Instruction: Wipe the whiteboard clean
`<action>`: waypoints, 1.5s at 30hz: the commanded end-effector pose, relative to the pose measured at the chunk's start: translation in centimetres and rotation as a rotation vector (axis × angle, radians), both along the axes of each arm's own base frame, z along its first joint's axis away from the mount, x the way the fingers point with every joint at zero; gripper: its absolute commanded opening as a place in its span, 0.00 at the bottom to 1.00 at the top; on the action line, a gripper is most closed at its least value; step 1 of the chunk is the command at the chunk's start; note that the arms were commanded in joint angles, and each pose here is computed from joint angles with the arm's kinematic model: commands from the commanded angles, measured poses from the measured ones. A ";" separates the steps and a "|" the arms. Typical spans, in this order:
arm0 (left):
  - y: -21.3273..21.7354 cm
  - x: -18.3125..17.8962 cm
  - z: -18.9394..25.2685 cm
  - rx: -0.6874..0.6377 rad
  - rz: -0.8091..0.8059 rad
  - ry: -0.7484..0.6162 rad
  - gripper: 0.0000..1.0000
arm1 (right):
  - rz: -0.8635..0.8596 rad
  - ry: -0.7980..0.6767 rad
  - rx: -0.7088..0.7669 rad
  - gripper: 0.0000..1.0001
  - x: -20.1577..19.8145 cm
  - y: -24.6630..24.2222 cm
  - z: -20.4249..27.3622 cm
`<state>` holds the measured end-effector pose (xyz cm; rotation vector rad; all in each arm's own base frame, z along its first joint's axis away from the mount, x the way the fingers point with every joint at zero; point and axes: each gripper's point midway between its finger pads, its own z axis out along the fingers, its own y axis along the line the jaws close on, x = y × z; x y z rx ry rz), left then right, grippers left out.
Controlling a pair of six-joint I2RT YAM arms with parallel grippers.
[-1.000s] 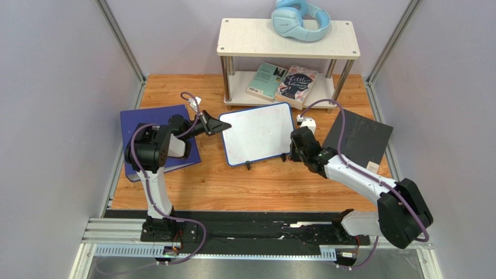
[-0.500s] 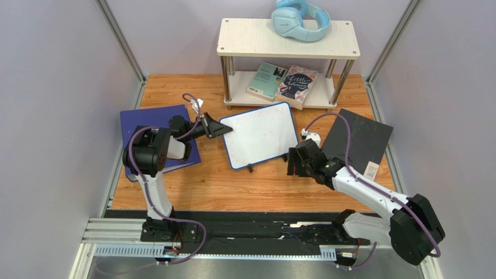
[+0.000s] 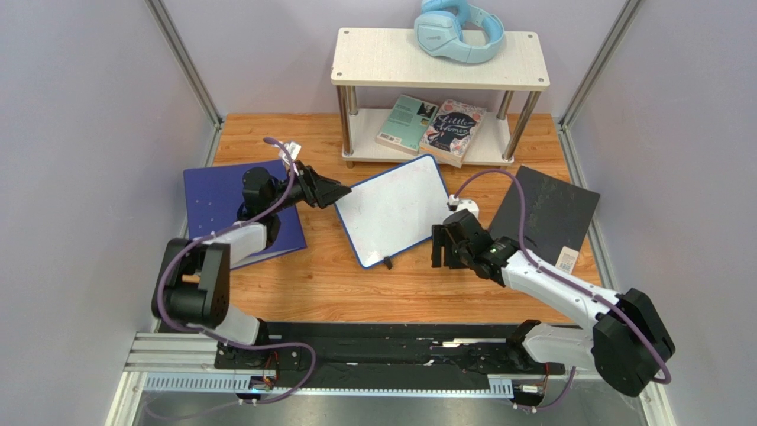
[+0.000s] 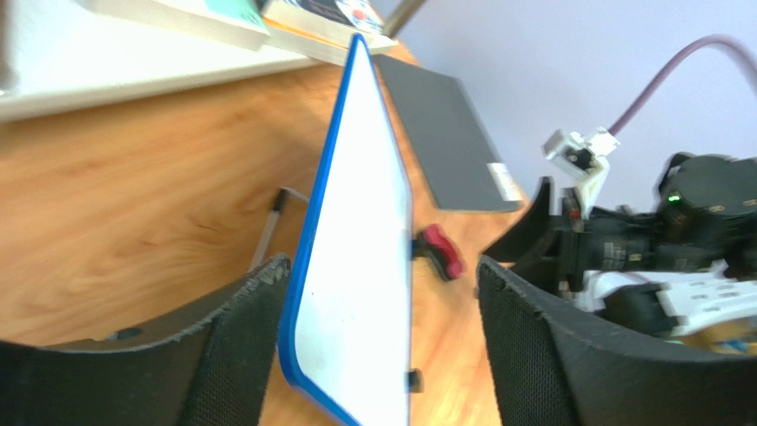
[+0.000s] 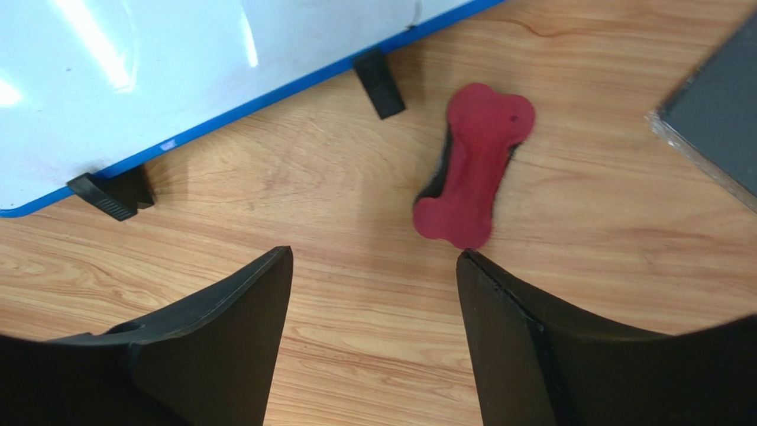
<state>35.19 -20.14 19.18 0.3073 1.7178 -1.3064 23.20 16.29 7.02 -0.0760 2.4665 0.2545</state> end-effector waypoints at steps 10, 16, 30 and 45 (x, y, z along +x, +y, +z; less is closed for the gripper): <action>4.7 -0.4 3.8 0.323 0.276 -0.097 0.99 | 0.321 0.026 -0.092 0.00 2.4 11.8 -1.5; 6.9 -1.3 6.6 0.376 0.392 -0.082 0.99 | 0.432 0.067 -0.121 0.00 1.5 15.9 -3.2; 8.9 -2.0 7.4 0.447 0.489 0.005 0.99 | 0.529 0.014 -0.064 0.00 2.6 22.4 0.9; 7.4 -5.5 10.8 0.384 0.386 -0.045 0.99 | 0.391 -0.269 -0.034 0.98 -0.2 10.9 14.0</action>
